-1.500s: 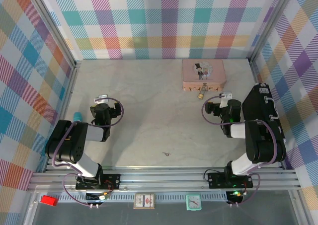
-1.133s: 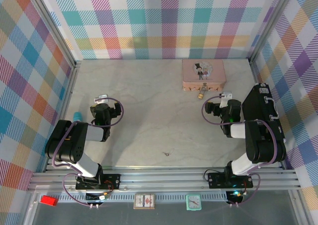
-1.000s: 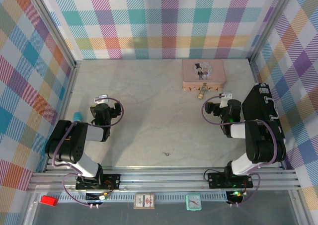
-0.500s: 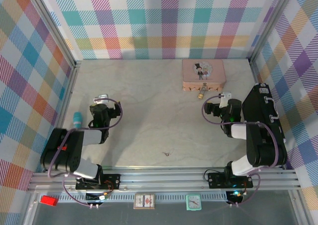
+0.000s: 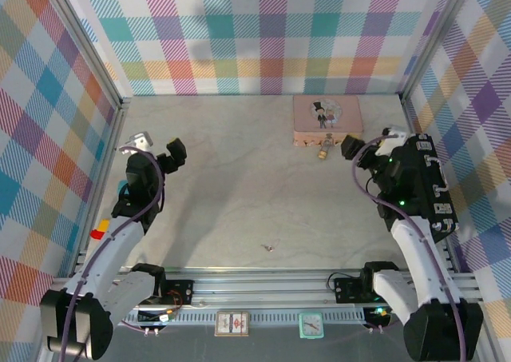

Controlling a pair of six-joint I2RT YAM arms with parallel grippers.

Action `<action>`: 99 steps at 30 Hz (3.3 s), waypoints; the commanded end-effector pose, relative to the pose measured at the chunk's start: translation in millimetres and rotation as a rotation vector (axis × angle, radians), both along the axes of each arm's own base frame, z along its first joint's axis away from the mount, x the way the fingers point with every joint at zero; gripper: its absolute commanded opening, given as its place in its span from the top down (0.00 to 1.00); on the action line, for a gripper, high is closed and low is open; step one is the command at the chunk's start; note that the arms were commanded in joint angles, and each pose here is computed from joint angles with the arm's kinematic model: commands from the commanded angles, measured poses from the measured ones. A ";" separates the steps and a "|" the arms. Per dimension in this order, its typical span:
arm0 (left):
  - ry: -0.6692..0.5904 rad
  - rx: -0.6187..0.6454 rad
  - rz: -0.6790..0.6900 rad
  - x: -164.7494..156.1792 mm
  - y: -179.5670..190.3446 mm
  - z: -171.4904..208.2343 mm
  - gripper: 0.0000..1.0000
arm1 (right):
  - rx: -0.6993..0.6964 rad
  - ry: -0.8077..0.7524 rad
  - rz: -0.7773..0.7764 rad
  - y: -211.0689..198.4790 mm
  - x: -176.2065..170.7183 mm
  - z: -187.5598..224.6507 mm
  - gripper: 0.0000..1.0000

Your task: Unlock the padlock with the key

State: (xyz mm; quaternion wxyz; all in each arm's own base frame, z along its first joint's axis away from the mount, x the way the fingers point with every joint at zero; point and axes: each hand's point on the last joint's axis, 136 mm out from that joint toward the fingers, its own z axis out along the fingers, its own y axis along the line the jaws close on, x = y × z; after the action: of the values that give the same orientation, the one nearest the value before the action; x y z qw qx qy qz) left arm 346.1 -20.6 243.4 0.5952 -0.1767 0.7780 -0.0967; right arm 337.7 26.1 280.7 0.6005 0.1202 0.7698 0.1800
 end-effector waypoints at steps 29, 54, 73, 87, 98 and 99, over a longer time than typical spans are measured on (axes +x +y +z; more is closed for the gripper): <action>0.280 -0.006 -0.588 -107.9 -138.0 -107.2 0.00 | 0.040 0.941 0.614 177.5 -174.3 -180.1 0.09; 0.209 0.008 -0.621 -108.7 -140.9 -102.5 0.00 | -0.267 1.204 0.699 259.5 -219.0 -242.5 0.54; 0.206 0.004 -0.625 -109.8 -141.0 -101.1 0.00 | -0.370 1.249 0.635 260.9 -218.2 -263.2 0.67; 0.209 0.008 -0.621 -109.2 -140.5 -102.3 0.00 | -0.389 1.268 0.625 260.9 -220.7 -273.0 0.77; 0.212 0.013 -0.617 -107.9 -140.4 -103.0 0.00 | -0.400 1.246 0.623 261.7 -217.2 -271.1 0.90; 0.216 0.014 -0.618 -108.0 -140.4 -103.9 0.00 | -0.400 1.240 0.622 261.7 -216.4 -270.0 0.91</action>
State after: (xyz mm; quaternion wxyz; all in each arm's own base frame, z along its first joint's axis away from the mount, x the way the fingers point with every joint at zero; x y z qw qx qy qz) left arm 238.7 -158.6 139.7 0.4499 0.0528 0.8561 -0.2489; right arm 123.0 287.8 16.1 -0.0162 -0.1319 0.9852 0.1084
